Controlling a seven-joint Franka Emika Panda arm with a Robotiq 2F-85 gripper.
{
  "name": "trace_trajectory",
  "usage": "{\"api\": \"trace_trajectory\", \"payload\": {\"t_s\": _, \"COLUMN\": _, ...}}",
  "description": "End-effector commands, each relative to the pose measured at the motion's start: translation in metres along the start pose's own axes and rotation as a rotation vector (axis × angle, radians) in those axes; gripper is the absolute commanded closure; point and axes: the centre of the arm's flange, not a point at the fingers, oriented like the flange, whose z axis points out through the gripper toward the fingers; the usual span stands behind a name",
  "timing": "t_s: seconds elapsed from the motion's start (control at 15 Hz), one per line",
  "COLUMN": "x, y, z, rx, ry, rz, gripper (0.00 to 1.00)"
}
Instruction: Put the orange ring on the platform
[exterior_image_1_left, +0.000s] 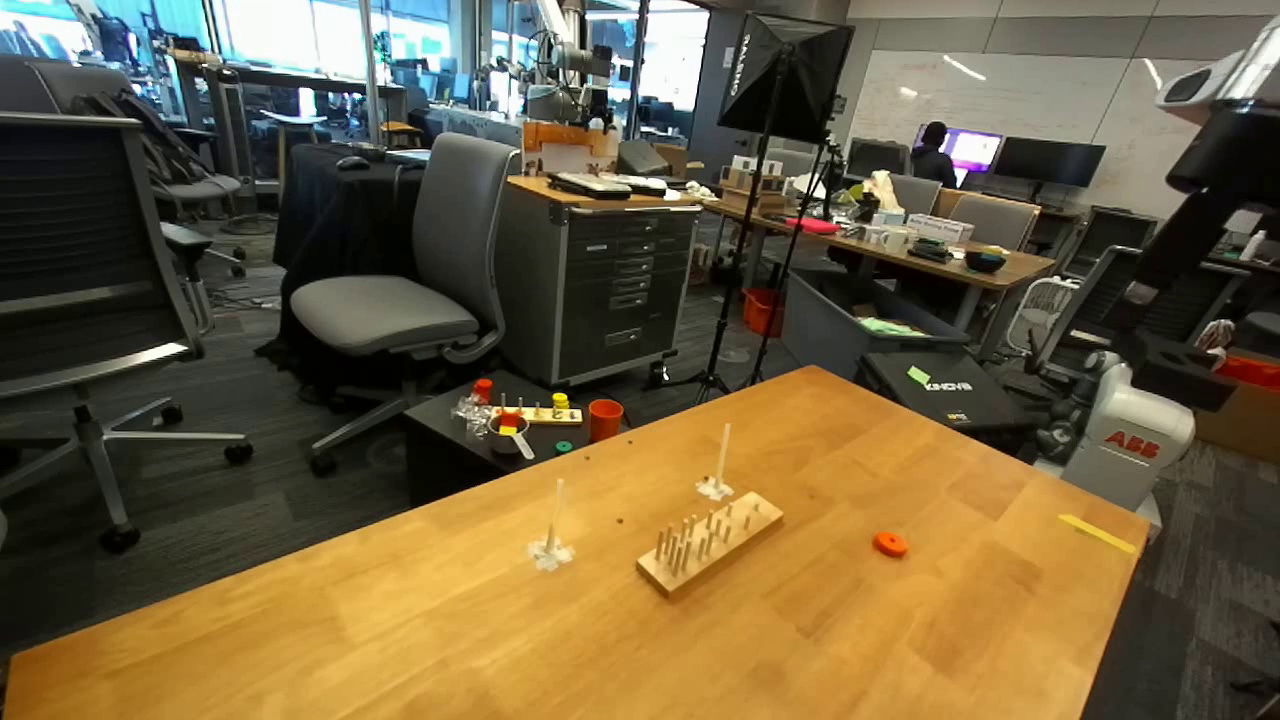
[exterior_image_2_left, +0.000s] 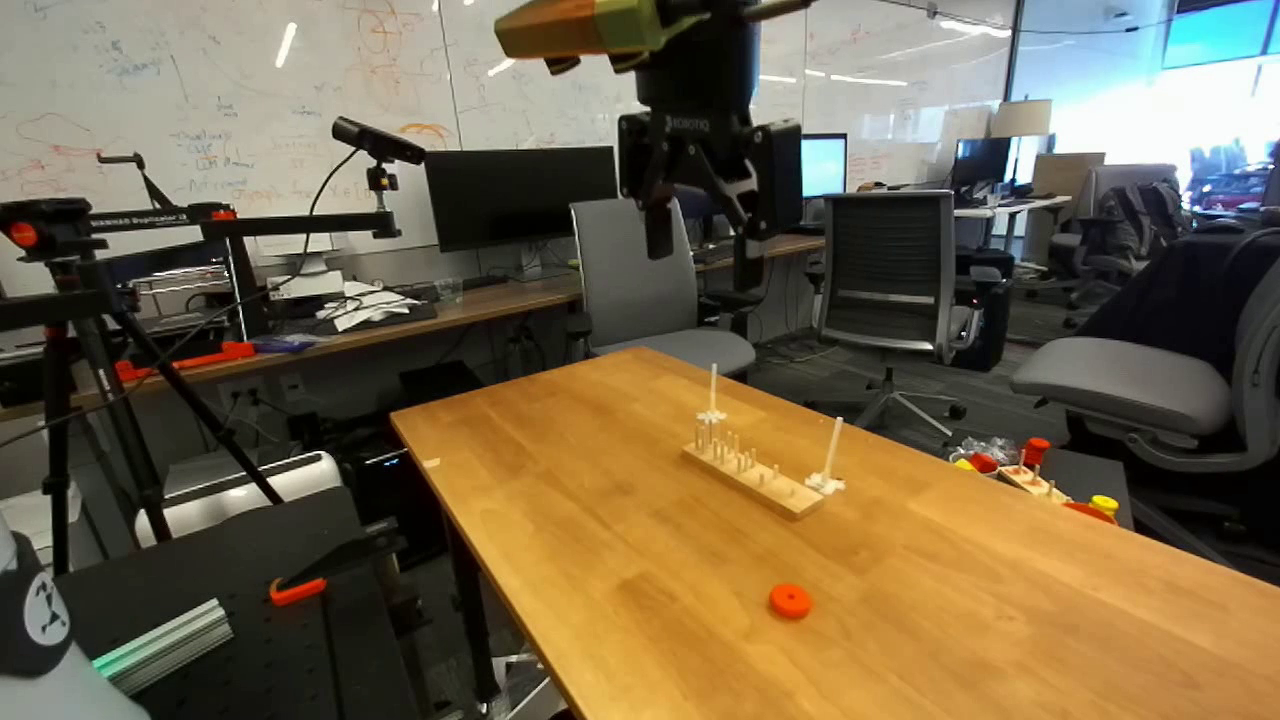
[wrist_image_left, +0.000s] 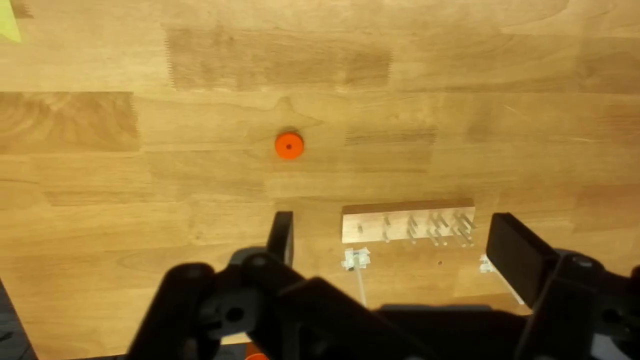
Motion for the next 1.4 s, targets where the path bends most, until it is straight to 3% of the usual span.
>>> {"api": "trace_trajectory", "payload": {"t_s": 0.0, "x": 0.027, "y": 0.020, "z": 0.026, "rx": -0.028, "ry": -0.003, "rz": 0.066, "gripper": 0.00}}
{"api": "trace_trajectory", "payload": {"t_s": 0.53, "x": 0.069, "y": 0.054, "z": 0.098, "rx": -0.077, "ry": -0.093, "rz": 0.183, "gripper": 0.00}}
{"api": "trace_trajectory", "payload": {"t_s": 1.0, "x": 0.103, "y": 0.055, "z": 0.176, "rx": -0.065, "ry": -0.214, "rz": 0.254, "gripper": 0.00}}
{"api": "trace_trajectory", "payload": {"t_s": 1.33, "x": 0.114, "y": 0.061, "z": 0.219, "rx": -0.082, "ry": -0.247, "rz": 0.280, "gripper": 0.00}}
